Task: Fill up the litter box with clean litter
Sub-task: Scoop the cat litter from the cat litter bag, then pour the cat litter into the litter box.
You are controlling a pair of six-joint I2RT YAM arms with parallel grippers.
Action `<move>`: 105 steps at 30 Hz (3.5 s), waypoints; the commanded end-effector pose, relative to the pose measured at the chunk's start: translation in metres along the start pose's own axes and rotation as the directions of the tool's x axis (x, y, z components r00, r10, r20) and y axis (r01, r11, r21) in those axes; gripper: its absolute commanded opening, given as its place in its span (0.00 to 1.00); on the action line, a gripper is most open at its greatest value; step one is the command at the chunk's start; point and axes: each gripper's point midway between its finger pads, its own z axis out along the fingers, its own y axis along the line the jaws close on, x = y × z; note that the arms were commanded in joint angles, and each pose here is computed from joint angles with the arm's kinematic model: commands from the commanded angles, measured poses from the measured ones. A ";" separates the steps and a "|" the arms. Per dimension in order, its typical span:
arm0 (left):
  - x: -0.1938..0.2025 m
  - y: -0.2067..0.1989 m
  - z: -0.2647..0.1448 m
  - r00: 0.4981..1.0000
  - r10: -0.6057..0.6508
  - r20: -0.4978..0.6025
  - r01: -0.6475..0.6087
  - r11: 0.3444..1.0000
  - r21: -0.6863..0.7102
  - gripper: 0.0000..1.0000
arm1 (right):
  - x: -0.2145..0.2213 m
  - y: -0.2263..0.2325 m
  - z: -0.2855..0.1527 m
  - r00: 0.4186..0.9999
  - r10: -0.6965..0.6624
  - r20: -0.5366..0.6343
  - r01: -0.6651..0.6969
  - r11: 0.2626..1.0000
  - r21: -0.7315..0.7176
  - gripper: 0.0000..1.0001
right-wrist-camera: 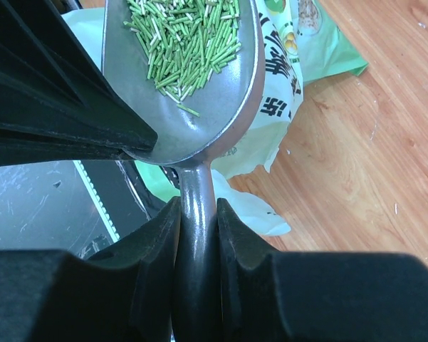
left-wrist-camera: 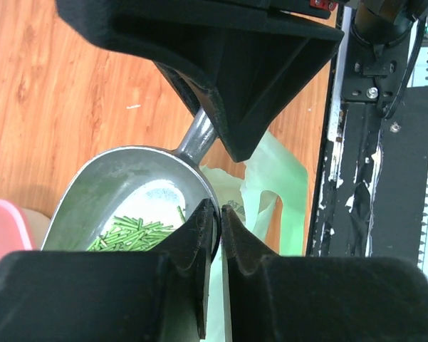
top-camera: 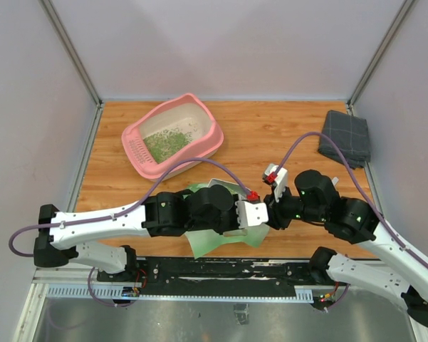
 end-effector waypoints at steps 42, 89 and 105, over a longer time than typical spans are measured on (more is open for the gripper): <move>-0.025 0.068 -0.131 0.871 -0.261 0.416 0.388 0.885 -0.256 0.99 | -0.061 -0.017 0.046 1.000 -0.021 -0.002 0.021 1.000 0.020 0.01; 0.059 0.087 -0.249 0.568 -0.393 0.723 0.711 0.676 -0.191 0.99 | -0.205 -0.227 0.195 0.678 -0.530 -0.510 0.728 0.577 0.370 0.01; 0.056 0.089 -0.253 0.535 -0.397 0.745 0.731 0.660 -0.173 0.99 | -0.247 -0.197 0.219 0.242 -0.649 -0.721 0.966 0.091 0.243 0.01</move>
